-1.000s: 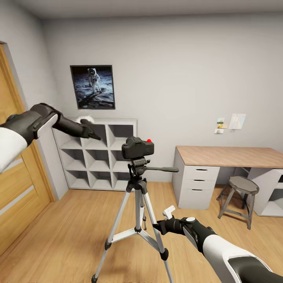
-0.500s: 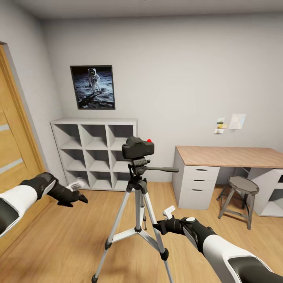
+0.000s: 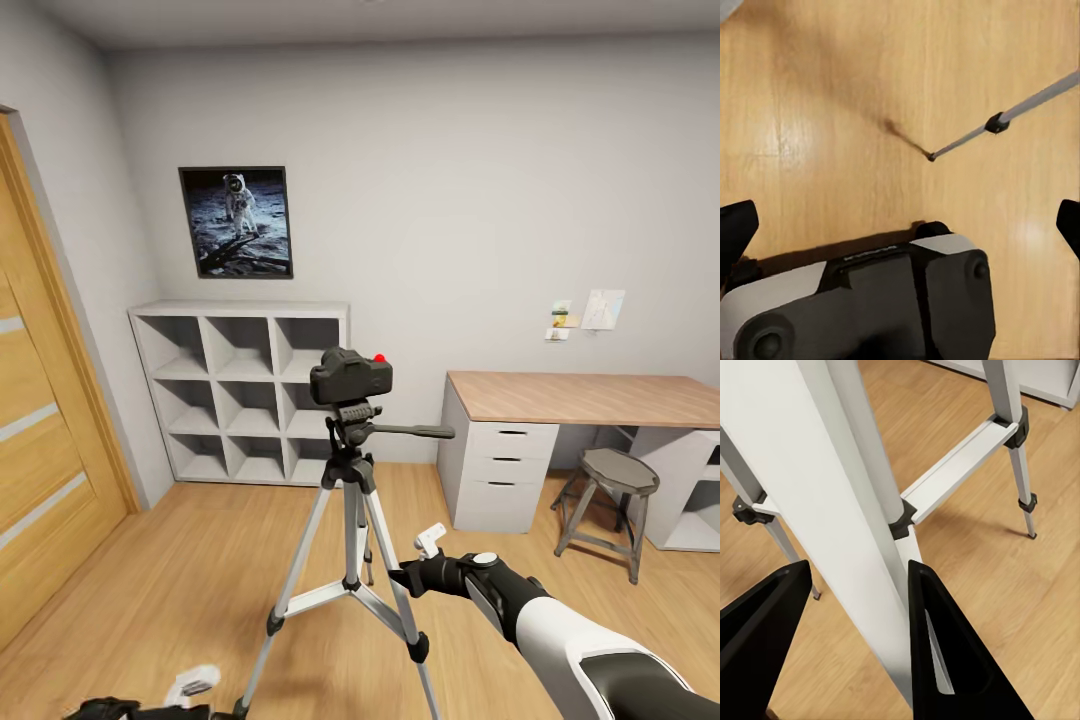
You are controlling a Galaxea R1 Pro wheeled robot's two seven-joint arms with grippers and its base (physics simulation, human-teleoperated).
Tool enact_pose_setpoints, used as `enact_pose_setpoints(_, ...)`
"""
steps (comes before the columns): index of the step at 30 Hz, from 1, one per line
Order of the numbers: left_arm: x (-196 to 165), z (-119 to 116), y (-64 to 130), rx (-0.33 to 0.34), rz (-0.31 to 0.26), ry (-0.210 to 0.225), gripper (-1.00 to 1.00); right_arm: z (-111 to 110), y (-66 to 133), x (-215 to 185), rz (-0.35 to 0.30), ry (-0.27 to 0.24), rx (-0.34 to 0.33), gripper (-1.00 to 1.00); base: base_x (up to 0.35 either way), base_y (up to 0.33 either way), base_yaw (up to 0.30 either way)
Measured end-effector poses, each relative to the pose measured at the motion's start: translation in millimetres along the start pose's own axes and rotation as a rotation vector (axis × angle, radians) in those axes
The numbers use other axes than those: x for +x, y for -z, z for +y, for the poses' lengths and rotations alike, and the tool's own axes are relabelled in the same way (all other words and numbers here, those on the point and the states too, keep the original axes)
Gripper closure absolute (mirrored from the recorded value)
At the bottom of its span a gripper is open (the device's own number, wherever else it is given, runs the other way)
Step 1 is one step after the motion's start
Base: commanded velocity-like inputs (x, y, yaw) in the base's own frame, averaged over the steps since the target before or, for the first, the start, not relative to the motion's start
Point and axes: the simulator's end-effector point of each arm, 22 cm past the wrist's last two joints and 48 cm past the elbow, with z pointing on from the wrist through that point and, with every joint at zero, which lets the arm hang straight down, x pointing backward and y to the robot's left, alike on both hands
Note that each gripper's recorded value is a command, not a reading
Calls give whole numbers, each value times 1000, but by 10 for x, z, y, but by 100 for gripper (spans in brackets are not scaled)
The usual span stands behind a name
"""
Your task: Attach the digital camera to the camera tripod in the bedroom.
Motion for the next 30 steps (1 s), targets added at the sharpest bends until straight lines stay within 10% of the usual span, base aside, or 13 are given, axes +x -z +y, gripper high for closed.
enact_pose_setpoints(6, 441, 181, -157, -78, -74, 126, -100, 2, -1, 1, 0, 0, 0, 100, 0, 0, 0)
enact_pose_setpoints(19, 1632, 787, -209, -575, 57, 215, -100, 9, -4, 1, 1, 1, -2, 100, 0, 0, 0)
enact_pose_setpoints(30, 1990, 755, -212, -637, 104, 231, -100, 10, -4, 1, 1, 1, -2, 100, 0, 0, 0)
